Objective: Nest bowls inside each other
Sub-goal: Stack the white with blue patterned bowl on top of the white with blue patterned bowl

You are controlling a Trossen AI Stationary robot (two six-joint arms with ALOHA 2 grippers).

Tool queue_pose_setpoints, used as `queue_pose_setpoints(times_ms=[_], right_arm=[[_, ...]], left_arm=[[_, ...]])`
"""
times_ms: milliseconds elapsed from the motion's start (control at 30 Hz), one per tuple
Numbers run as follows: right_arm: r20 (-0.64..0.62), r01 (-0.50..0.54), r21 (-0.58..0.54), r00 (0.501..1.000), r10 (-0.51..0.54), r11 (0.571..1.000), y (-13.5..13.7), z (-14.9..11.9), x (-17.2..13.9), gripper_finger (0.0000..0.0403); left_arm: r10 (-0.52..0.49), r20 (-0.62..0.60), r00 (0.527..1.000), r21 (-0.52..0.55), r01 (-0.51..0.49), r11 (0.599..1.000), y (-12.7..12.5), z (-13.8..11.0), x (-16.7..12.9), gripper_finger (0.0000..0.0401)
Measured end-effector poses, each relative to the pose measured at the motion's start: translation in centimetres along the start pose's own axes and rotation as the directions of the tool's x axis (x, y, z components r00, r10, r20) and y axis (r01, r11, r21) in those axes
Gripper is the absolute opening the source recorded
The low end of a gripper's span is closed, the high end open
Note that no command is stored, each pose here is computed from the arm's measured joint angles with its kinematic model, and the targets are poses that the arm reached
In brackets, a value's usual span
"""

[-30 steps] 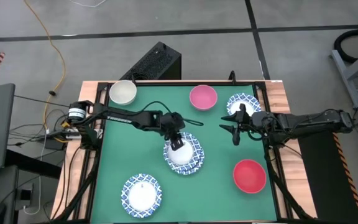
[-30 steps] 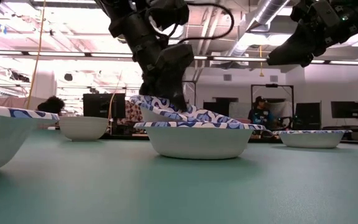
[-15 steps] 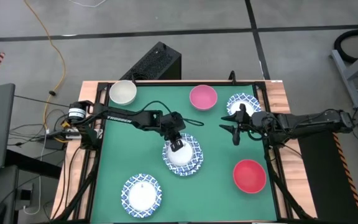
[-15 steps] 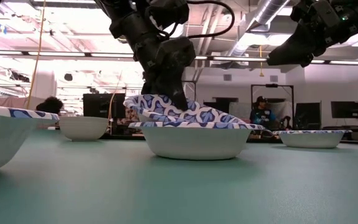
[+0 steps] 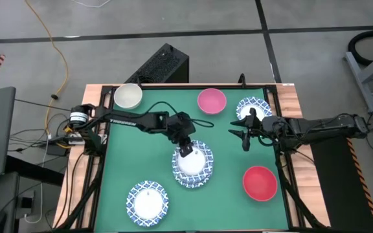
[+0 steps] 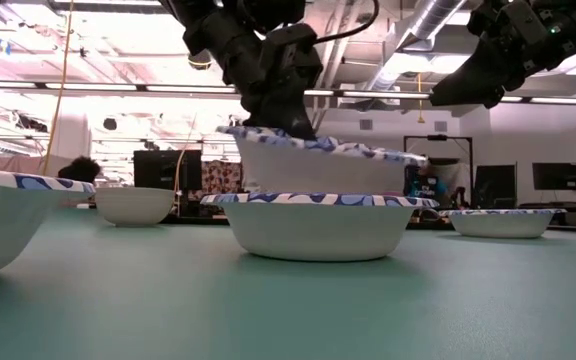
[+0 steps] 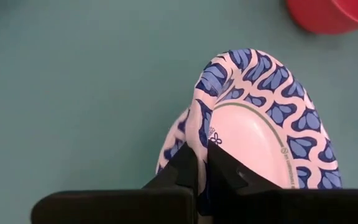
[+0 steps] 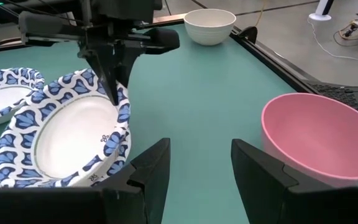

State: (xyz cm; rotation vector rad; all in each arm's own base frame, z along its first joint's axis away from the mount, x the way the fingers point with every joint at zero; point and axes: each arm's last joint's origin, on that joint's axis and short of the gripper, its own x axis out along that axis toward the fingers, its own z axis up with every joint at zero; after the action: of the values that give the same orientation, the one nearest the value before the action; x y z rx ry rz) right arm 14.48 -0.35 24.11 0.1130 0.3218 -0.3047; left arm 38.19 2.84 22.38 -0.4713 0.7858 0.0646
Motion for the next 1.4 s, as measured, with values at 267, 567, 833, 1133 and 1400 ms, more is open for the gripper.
queue_pose_setpoints(times_ms=[267,567,833,1133,1400], right_arm=[[-0.007,0.001,-0.002,1.000,-0.001,1.000,0.0,-0.1,0.0,0.0191],[-0.018,0.003,0.003,1.000,-0.003,1.000,0.0,-0.2,0.0,0.0191],[-0.020,0.004,0.002,1.000,-0.004,1.000,0.0,-0.2,0.0,0.0191],[-0.020,0.004,0.002,1.000,-0.004,1.000,0.0,-0.2,0.0,0.0191],[-0.021,0.002,0.001,1.000,-0.002,1.000,0.0,-0.2,0.0,0.0191]], left_arm=[[-0.007,-0.007,1.000,0.003,0.007,1.000,-0.3,-0.2,0.1,0.0000],[-0.029,0.012,1.000,0.001,0.029,1.000,-0.5,-0.2,0.2,0.0000],[-0.006,-0.004,1.000,-0.007,0.006,1.000,0.1,-1.8,0.9,0.0000],[-0.024,0.007,1.000,0.005,0.023,1.000,-0.1,-1.8,1.4,0.0000],[-0.038,-0.052,0.998,-0.007,0.037,0.999,0.2,-2.7,3.0,0.0000]])
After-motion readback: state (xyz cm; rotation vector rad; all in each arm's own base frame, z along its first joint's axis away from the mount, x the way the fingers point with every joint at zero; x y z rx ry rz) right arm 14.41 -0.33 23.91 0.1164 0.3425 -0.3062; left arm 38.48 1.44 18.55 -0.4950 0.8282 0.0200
